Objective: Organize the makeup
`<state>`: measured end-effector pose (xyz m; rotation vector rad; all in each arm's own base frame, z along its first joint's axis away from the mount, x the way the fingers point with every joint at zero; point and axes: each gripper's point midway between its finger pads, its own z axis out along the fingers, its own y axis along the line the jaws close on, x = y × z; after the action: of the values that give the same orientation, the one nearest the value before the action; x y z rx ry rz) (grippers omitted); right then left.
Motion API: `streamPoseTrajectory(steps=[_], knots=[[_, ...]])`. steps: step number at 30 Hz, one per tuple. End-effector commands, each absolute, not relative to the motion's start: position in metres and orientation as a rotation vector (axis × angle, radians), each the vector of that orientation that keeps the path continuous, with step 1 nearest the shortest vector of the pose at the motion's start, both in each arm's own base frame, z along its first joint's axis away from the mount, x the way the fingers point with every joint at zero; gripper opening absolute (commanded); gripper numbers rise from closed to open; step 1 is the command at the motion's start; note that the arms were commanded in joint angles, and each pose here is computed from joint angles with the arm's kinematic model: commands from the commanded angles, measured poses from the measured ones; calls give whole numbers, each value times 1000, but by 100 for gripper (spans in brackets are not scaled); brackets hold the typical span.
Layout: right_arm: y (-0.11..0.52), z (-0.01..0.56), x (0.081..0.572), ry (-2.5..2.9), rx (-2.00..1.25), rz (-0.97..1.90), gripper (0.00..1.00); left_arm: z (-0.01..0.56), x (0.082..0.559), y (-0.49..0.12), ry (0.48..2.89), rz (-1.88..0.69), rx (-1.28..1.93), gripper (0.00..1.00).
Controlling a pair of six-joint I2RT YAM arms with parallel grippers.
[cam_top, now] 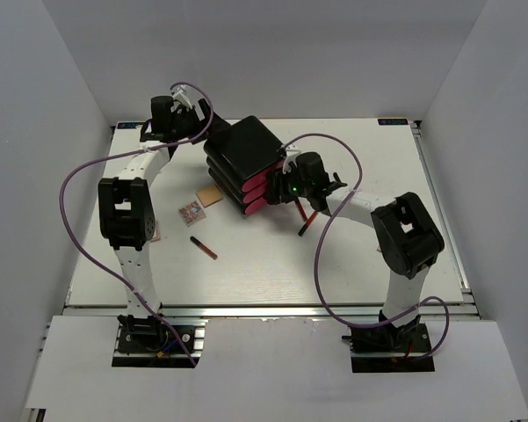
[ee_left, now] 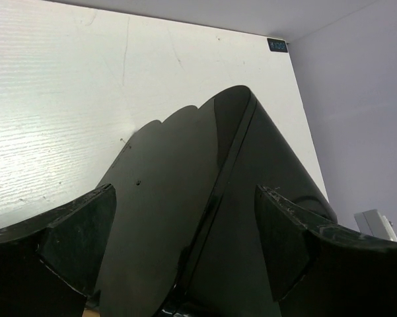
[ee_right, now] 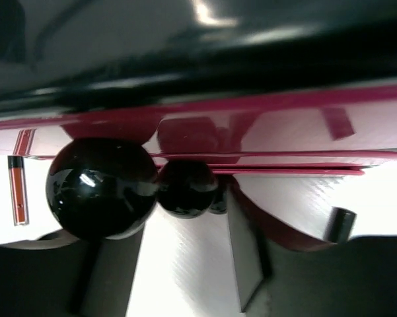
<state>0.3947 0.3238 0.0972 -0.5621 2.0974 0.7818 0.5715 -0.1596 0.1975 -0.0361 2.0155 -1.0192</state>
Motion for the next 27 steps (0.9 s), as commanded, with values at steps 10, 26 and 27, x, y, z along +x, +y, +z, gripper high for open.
streamPoseTrajectory(steps=[10, 26, 27], knots=[[327, 133, 401, 1927, -568, 774, 23, 220, 567, -157, 1965, -1006, -19, 94], [284, 115, 338, 1978, -615, 762, 24, 222, 575, -154, 1958, -985, -38, 94], [283, 113, 336, 1982, -617, 758, 38, 223, 576, -152, 1956, -977, -44, 94]])
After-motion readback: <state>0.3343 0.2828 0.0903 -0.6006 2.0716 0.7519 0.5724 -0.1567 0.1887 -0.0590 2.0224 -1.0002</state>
